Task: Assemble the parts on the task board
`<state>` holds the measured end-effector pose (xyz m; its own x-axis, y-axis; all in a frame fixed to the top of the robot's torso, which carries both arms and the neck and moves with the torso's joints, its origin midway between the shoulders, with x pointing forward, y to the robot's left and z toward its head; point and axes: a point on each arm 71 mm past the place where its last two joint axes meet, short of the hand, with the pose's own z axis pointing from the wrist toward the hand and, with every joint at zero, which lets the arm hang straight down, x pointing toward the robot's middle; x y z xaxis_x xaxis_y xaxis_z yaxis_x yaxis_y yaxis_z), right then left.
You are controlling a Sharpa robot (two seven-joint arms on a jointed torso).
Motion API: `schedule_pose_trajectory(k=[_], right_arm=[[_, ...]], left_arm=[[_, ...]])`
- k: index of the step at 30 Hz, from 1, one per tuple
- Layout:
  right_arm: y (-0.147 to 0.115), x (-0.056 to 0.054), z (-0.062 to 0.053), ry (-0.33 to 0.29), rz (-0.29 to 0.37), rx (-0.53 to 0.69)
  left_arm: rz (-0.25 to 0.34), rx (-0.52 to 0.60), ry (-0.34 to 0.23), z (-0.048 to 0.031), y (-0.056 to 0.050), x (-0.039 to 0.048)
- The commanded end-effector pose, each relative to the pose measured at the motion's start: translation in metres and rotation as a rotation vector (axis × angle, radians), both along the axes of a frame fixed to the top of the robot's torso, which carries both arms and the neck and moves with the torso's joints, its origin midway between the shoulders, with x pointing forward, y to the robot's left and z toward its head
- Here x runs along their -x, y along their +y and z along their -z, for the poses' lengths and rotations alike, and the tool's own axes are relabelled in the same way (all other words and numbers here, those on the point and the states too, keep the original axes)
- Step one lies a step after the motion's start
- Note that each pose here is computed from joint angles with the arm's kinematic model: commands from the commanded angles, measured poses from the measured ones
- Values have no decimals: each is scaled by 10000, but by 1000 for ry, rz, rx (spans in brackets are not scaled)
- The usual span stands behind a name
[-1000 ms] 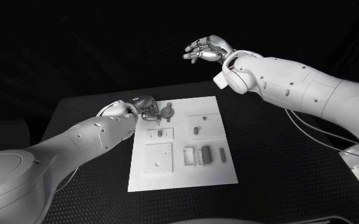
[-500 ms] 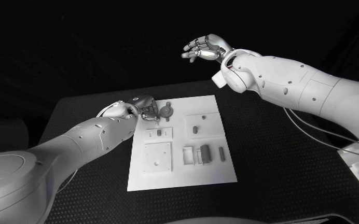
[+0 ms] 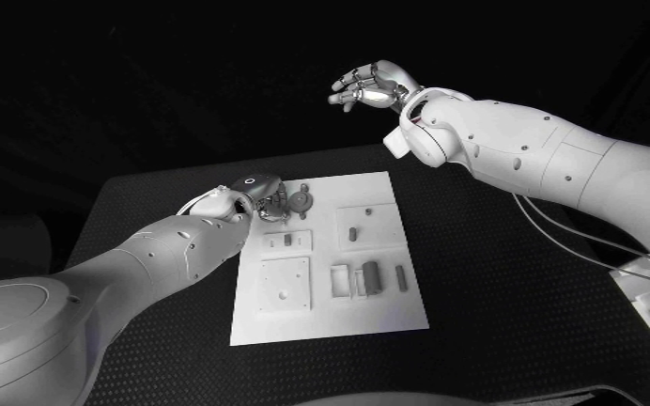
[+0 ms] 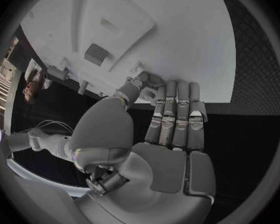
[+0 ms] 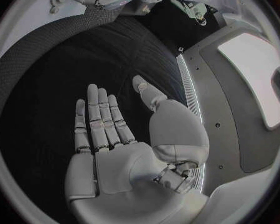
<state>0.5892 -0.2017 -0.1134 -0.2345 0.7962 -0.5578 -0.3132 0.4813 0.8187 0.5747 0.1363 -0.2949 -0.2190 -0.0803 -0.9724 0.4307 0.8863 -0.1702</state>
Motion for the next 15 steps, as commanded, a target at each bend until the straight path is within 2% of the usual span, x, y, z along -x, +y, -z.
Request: schedule_pose_trajectory(k=[1, 15], right_arm=[[15, 4, -4, -1, -14, 0], [3, 4, -4, -1, -12, 0]], left_arm=[[37, -82, 94, 265, -49, 140], [37, -97, 123, 308, 16, 147]])
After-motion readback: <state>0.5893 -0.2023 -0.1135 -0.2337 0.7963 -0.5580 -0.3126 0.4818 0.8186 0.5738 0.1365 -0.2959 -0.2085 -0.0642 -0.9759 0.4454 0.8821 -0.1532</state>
